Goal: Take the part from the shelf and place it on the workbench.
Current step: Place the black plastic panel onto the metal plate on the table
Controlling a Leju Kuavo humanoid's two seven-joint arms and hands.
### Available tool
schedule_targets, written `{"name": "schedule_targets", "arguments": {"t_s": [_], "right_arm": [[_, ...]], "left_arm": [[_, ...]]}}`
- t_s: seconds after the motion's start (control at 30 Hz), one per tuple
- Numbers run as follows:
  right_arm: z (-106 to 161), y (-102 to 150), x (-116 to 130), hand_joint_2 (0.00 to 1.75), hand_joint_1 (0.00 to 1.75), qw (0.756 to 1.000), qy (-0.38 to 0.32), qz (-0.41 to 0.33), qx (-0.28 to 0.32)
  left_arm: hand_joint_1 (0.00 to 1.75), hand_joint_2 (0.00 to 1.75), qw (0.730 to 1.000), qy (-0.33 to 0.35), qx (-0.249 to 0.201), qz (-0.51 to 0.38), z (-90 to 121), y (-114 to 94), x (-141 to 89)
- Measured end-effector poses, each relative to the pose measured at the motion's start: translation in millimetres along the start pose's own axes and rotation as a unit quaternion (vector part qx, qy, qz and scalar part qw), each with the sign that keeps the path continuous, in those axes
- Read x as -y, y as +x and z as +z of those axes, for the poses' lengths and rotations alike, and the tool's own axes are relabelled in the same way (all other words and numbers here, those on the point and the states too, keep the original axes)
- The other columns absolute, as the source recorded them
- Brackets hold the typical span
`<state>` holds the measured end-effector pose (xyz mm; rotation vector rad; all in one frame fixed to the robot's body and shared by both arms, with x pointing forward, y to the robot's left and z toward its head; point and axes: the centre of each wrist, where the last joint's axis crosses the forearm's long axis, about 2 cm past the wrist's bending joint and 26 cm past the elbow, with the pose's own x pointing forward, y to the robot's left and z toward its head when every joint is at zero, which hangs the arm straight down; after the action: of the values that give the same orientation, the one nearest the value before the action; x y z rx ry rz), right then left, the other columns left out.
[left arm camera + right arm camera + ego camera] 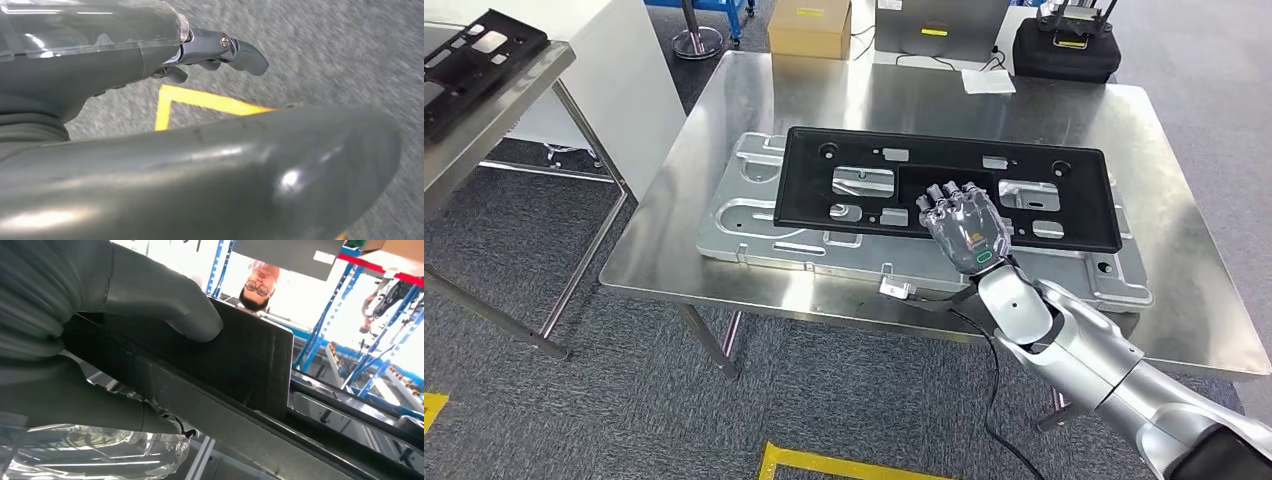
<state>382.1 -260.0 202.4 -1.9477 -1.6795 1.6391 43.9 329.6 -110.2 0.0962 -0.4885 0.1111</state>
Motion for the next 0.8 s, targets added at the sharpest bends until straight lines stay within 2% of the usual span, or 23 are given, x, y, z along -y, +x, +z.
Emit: {"name": "schedule_targets", "arguments": {"t_s": [0.4, 0.47, 0.53, 0.6, 0.67, 0.8], "right_arm": [[-0.9, 0.7, -0.9, 1.75, 1.75, 1.000, 0.001, -0.001, -0.004], [-1.0, 1.3, -1.2, 0.87, 0.87, 1.000, 0.002, -0.002, -0.004], [-1.6, 1.1, -1.1, 0.00, 0.00, 1.000, 0.001, -0.002, -0.004], [-1.9, 0.8, -1.4, 0.00, 0.00, 1.000, 0.001, -0.003, -0.005], [-2.8, -0.3, -1.3, 0.00, 0.00, 1.000, -0.001, -0.003, -0.007], [-3.1, -3.5, -2.8, 0.00, 0.00, 1.000, 0.001, -0.004, -0.011]], "left_arm": [[0.00, 0.00, 1.000, 0.001, 0.003, -0.002, -0.9, 2.3, -0.7], [0.00, 0.00, 1.000, 0.002, 0.003, -0.003, -0.8, 2.0, -1.1], [0.00, 0.87, 1.000, 0.002, 0.003, -0.004, -0.9, 2.1, -1.3], [0.00, 0.87, 1.000, 0.002, 0.003, -0.005, -0.8, 2.1, -1.5], [0.00, 0.00, 1.000, 0.001, 0.004, -0.006, -0.9, 2.3, -1.5], [0.00, 0.00, 1.000, 0.002, 0.006, -0.005, -1.4, 3.6, -1.4]]}}
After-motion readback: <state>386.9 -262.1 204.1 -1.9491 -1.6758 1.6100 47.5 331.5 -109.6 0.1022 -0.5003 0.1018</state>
